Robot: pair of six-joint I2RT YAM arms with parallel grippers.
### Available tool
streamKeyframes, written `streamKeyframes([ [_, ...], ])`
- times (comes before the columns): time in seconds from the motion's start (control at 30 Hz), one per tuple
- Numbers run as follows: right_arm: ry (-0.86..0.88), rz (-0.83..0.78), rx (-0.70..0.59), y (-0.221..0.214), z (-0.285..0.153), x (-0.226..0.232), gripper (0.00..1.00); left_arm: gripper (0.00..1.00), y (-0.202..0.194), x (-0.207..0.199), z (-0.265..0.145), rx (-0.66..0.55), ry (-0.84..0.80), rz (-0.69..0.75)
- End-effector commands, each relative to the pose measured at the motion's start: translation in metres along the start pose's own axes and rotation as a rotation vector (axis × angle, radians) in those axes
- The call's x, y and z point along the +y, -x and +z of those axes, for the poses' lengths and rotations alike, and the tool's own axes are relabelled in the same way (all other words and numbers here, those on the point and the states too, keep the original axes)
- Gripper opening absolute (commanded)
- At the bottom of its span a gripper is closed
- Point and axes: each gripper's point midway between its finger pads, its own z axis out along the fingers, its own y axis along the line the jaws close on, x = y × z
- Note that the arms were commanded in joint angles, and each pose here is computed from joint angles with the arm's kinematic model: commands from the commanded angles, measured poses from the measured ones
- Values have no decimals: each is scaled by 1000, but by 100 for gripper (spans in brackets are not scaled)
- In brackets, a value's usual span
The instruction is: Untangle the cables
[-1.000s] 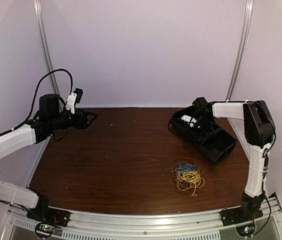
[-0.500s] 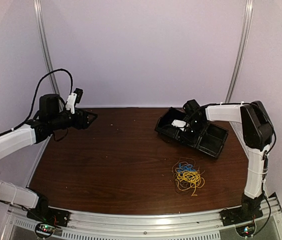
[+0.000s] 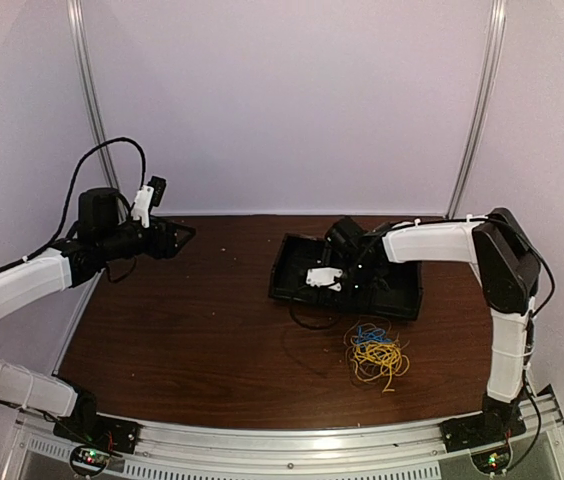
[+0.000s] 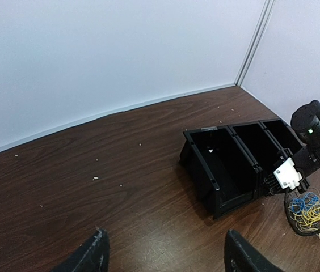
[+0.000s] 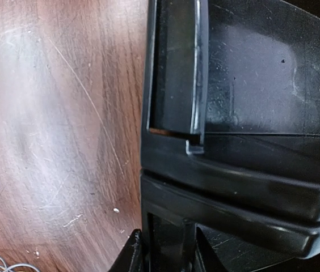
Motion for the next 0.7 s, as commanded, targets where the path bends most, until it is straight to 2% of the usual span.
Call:
streamKeyframes([
  [0.0, -51, -48, 26, 6, 1, -14, 19, 70, 23, -8, -5, -60, -21, 29],
  [0.37, -70, -113, -2, 31, -7, -20, 21, 71, 22, -8, -4, -56, -26, 28],
  [0.57, -99, -94, -11, 38, -26, -28, 39, 71, 20, -8, -3, -50, -31, 25],
  [0.67, -120, -76, -65, 45, -53, -30, 53, 71, 19, -8, -1, -45, -29, 23],
])
